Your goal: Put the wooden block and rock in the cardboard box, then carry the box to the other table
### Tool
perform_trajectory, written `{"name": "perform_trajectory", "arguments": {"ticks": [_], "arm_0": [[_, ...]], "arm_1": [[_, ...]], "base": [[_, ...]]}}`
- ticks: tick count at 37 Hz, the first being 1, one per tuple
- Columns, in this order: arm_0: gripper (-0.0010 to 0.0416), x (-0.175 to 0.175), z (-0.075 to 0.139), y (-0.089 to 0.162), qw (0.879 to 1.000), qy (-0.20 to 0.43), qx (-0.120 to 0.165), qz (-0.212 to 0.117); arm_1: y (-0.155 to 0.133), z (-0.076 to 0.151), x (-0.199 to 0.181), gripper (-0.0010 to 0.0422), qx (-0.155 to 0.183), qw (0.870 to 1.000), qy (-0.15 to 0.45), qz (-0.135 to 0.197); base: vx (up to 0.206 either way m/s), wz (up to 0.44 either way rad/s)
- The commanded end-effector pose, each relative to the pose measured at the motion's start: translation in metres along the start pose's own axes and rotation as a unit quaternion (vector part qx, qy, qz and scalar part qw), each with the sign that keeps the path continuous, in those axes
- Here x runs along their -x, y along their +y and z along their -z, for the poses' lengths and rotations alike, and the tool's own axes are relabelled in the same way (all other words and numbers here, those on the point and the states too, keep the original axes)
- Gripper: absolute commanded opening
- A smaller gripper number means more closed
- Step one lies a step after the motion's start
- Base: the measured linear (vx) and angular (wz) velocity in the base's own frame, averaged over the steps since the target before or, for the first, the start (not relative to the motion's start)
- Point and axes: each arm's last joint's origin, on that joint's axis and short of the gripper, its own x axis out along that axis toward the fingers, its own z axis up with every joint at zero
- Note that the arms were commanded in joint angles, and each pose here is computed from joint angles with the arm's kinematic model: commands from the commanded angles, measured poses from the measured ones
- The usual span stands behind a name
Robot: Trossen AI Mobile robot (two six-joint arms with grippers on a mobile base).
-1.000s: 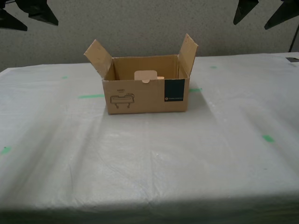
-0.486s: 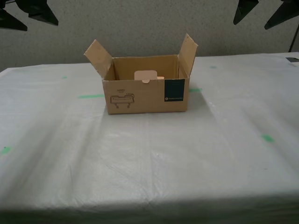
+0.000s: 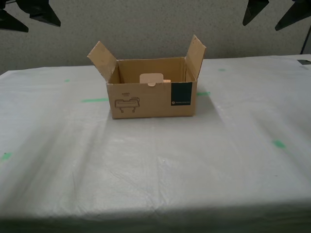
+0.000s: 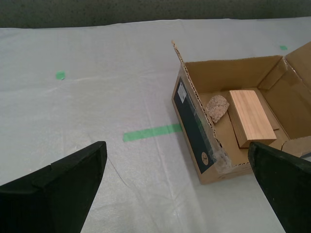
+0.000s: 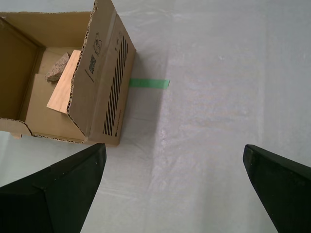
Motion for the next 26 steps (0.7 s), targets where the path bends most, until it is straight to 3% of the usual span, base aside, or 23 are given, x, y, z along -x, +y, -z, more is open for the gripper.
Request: {"name": "perform_trajectory", "arguments": {"ticks": [1,26], "arm_0": [[0.0394,0.0003,-0.0003,0.0002,1.000,-0.001,0.000,-0.001],[0.0393,0.0003,-0.0003,0.0002,1.000,-0.001,0.000,-0.001]], "arm_1": [[0.0000,-0.0005,0.0001,0.0398,-0.002,1.000,-0.002,0.000],[-0.0001,-0.0005,0.0001,0.0398,-0.002,1.000,-0.002,0.000]], "base": [[0.000,0.000],[0.000,0.000]]}}
